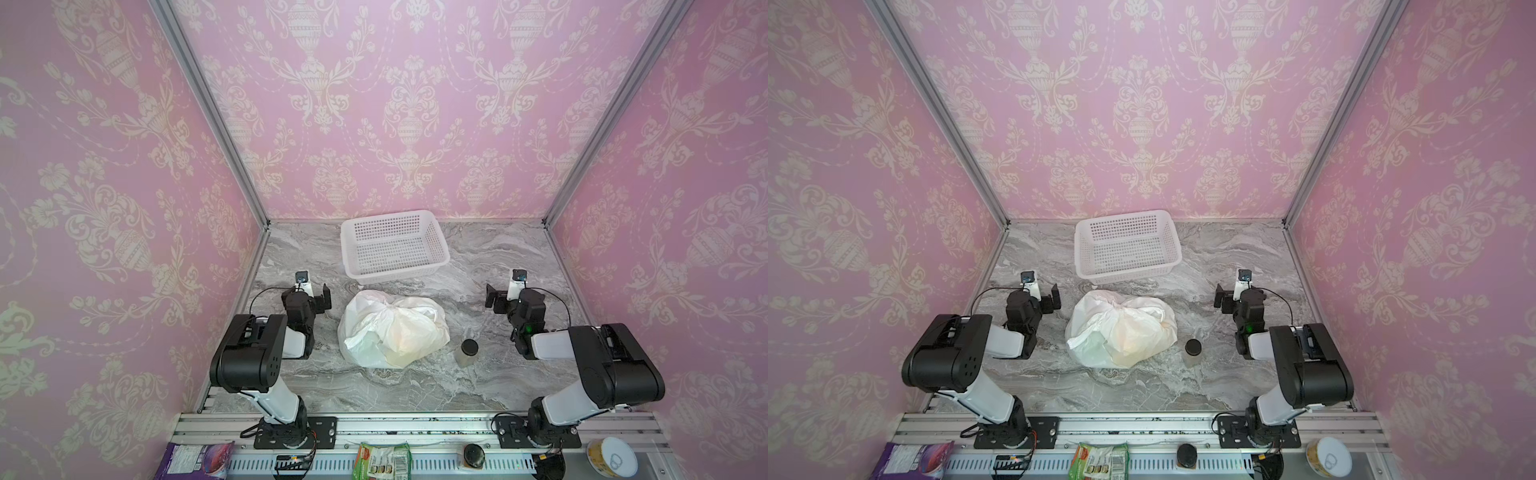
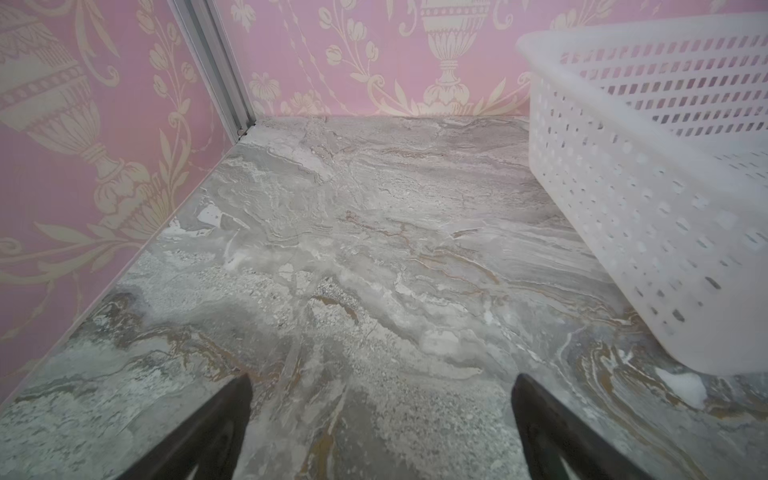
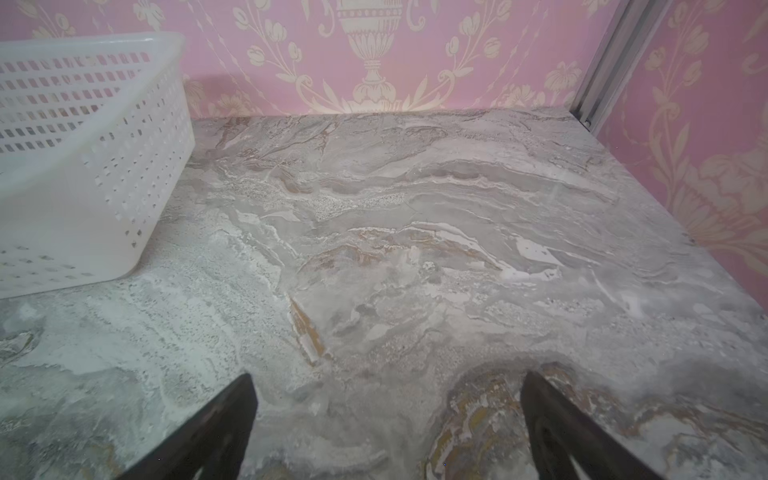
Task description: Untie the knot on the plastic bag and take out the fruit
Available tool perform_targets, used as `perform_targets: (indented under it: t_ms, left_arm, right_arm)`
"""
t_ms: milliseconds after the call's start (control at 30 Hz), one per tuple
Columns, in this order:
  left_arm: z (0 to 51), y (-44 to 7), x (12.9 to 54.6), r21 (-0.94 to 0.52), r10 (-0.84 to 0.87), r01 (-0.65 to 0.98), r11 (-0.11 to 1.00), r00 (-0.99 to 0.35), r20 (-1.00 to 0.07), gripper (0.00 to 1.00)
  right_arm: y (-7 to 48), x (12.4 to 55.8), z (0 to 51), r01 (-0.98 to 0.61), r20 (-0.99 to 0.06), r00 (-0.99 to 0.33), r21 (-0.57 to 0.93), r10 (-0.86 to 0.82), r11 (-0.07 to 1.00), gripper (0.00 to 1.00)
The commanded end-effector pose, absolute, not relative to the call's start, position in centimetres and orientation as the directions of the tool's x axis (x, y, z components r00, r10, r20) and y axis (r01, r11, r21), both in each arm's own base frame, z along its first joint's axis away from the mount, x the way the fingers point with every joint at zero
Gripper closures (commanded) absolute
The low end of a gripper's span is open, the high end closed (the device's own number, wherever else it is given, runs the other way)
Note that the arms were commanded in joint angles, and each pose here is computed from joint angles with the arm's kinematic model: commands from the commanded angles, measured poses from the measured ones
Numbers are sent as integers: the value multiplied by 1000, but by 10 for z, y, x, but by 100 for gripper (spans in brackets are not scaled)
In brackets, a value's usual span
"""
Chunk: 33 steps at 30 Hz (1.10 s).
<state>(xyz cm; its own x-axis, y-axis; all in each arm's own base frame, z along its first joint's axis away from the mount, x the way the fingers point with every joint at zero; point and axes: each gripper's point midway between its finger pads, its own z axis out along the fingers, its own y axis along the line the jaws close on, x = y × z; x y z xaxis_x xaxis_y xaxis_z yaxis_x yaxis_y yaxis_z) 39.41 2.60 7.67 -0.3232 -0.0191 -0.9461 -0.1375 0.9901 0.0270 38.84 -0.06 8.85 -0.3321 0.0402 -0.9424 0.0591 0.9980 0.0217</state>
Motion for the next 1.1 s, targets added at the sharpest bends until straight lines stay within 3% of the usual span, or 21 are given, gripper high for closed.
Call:
perform_targets:
  t_ms: [0, 900, 1067]
  left_arm:
    - [79, 28, 395, 40, -10, -145, 989, -326, -945, 1]
    - [79, 27, 394, 40, -8, -138, 990, -326, -945, 1]
    - [97, 31, 392, 62, 2, -174, 983, -328, -945, 1]
  right_arm:
    - [-1, 394, 96, 51, -948, -317, 18, 33, 999, 0]
    - [6, 394, 96, 20, -947, -321, 6, 12, 1000, 0]
    - [-4, 383, 114, 116, -961, -278, -30, 3, 993, 0]
